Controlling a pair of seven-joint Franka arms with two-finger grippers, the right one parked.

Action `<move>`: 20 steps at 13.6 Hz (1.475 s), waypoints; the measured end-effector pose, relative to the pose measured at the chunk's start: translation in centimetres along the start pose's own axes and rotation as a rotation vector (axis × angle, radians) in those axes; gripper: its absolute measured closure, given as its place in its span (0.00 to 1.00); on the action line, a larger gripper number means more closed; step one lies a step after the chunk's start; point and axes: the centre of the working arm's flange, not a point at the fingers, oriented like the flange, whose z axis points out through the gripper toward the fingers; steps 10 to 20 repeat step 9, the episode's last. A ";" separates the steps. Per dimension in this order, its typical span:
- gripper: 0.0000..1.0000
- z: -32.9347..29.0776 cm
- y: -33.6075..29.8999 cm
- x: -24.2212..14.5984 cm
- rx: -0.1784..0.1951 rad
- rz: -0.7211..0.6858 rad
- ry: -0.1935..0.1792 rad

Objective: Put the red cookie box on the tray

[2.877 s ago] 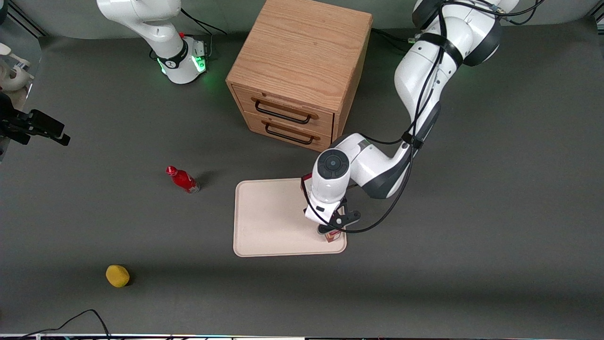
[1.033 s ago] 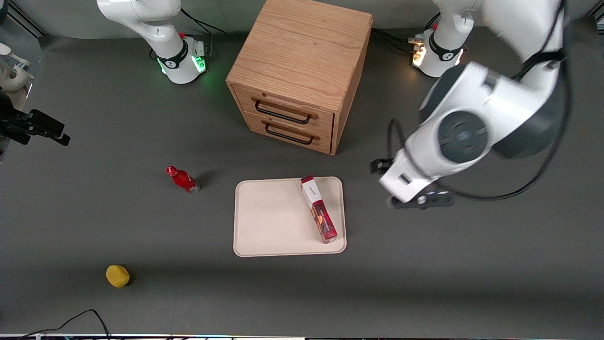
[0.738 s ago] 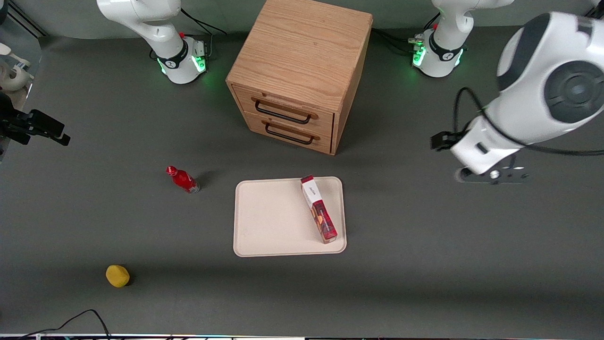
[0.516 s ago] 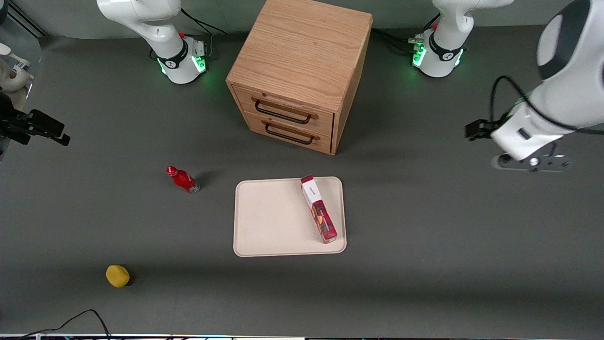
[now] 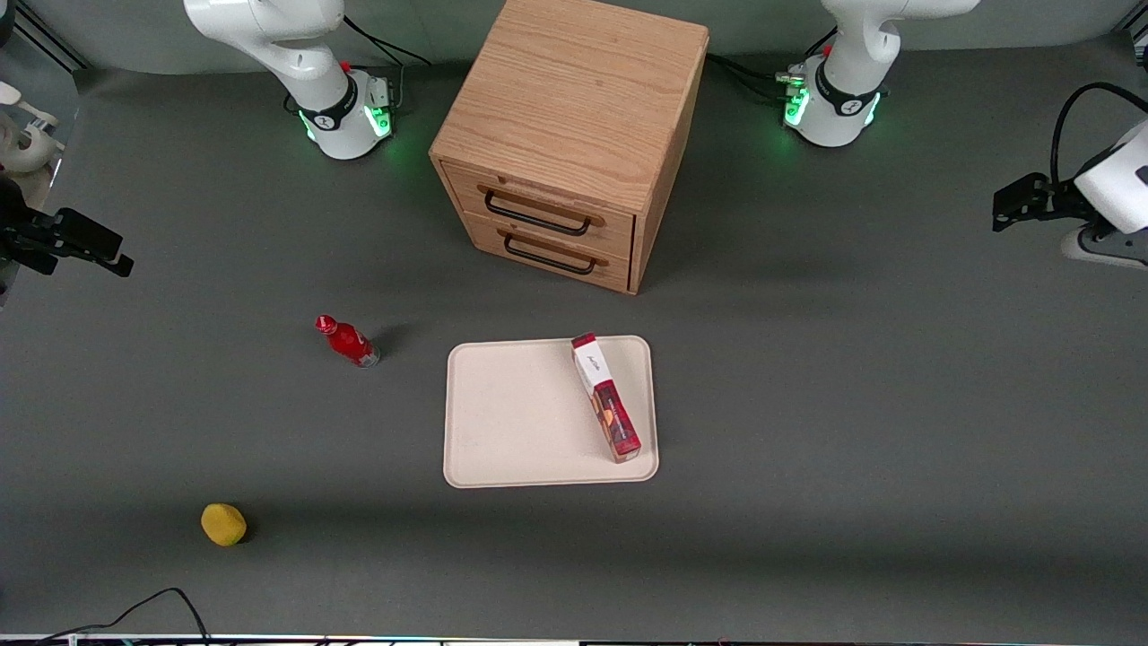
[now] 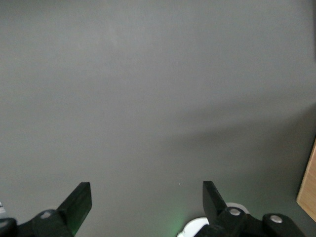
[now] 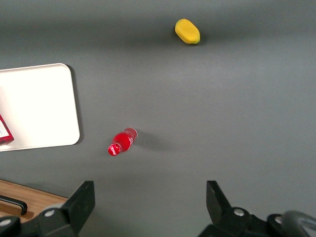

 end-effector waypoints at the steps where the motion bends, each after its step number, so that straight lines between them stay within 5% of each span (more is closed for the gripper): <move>1: 0.00 -0.5 0.2 0.1 0.005 0.004 0.023; 7: 0.00 -2.3 0.5 0.0 0.015 0.010 0.070; 20: 0.00 -2.4 0.5 0.0 0.015 0.009 0.071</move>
